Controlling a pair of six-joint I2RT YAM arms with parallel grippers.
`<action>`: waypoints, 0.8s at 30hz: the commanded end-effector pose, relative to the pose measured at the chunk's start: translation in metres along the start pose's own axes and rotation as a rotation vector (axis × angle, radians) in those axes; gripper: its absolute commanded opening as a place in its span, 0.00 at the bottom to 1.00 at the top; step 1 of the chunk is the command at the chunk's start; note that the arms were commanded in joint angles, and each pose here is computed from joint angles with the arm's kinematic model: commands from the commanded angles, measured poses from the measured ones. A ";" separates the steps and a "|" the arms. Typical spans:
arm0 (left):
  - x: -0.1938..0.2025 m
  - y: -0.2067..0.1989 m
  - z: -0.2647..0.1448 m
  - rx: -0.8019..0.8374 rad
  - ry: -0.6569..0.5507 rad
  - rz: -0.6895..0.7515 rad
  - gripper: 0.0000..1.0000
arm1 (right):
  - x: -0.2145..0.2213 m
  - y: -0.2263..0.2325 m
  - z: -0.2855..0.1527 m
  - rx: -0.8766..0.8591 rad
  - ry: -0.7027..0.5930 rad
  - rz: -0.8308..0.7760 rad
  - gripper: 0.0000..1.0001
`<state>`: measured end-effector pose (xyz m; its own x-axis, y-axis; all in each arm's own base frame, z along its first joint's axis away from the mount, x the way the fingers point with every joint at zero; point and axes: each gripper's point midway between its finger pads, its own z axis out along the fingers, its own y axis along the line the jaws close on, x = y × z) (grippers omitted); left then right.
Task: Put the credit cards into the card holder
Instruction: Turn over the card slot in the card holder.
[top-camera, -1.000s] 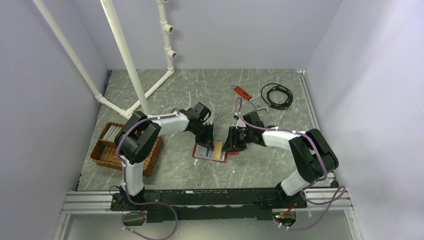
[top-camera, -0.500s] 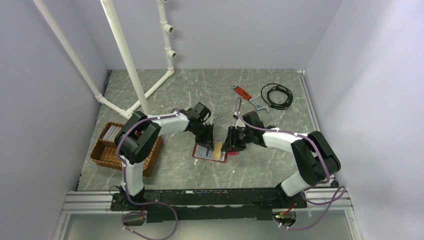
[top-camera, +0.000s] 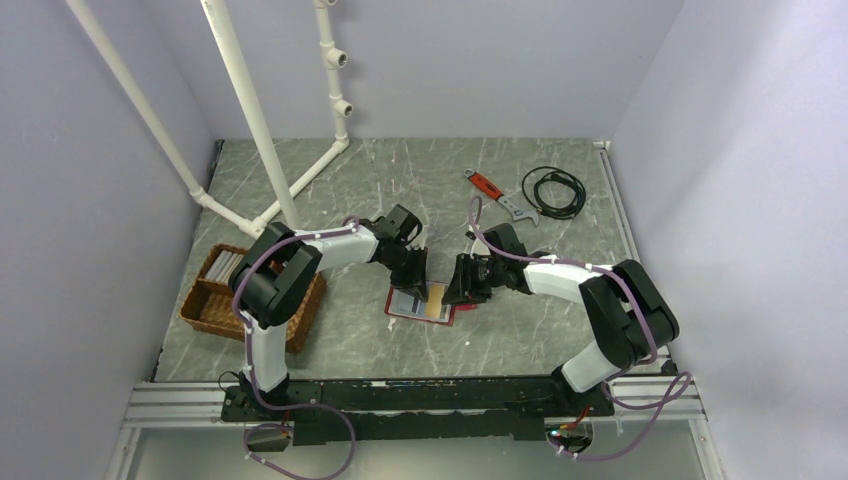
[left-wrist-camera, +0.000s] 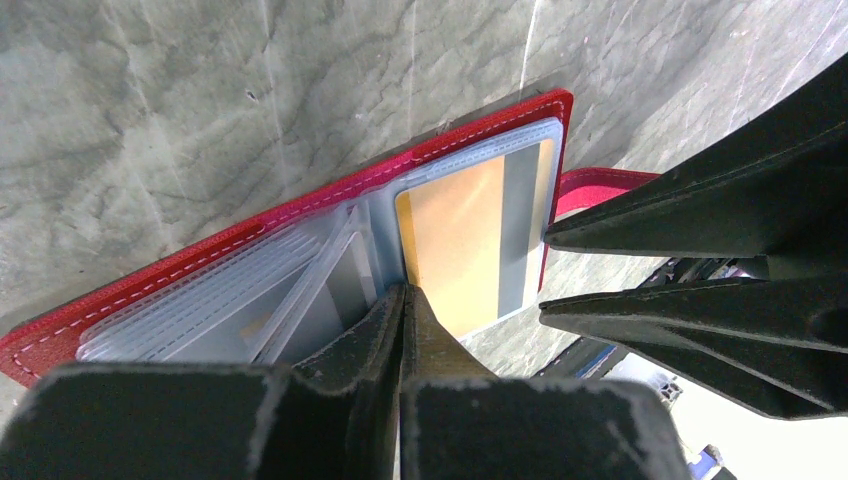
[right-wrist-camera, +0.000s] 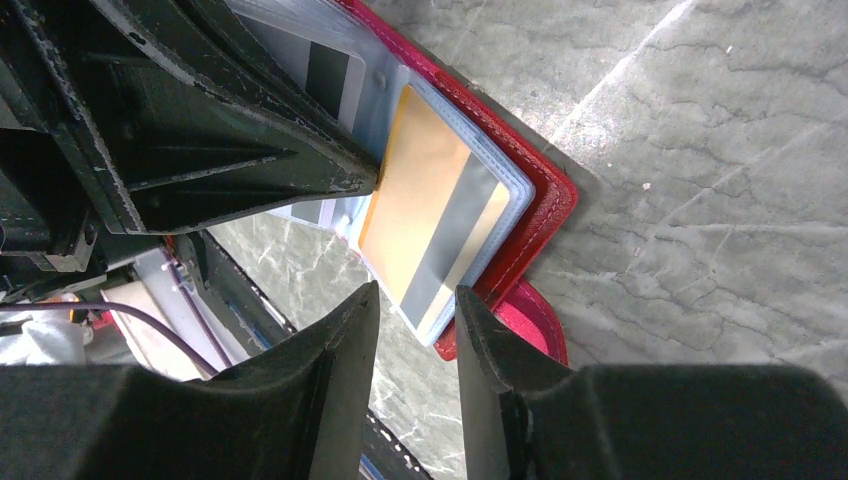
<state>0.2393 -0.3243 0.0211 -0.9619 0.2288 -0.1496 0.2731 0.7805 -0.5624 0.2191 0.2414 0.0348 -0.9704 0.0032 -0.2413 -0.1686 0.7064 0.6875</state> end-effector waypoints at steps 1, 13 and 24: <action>0.015 0.015 0.005 -0.048 0.047 0.004 0.08 | -0.004 0.004 -0.002 -0.005 -0.020 -0.009 0.37; 0.015 0.014 0.004 -0.048 0.049 0.008 0.07 | -0.001 0.005 -0.001 -0.016 -0.014 -0.007 0.37; 0.016 0.012 0.005 -0.029 0.048 0.000 0.08 | -0.008 0.021 0.006 -0.070 -0.011 -0.028 0.36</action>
<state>0.2388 -0.3246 0.0213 -0.9619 0.2298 -0.1481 0.2730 0.7785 -0.5651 0.2129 0.2444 0.0317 -0.9738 -0.0054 -0.2274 -0.1649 0.7051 0.6897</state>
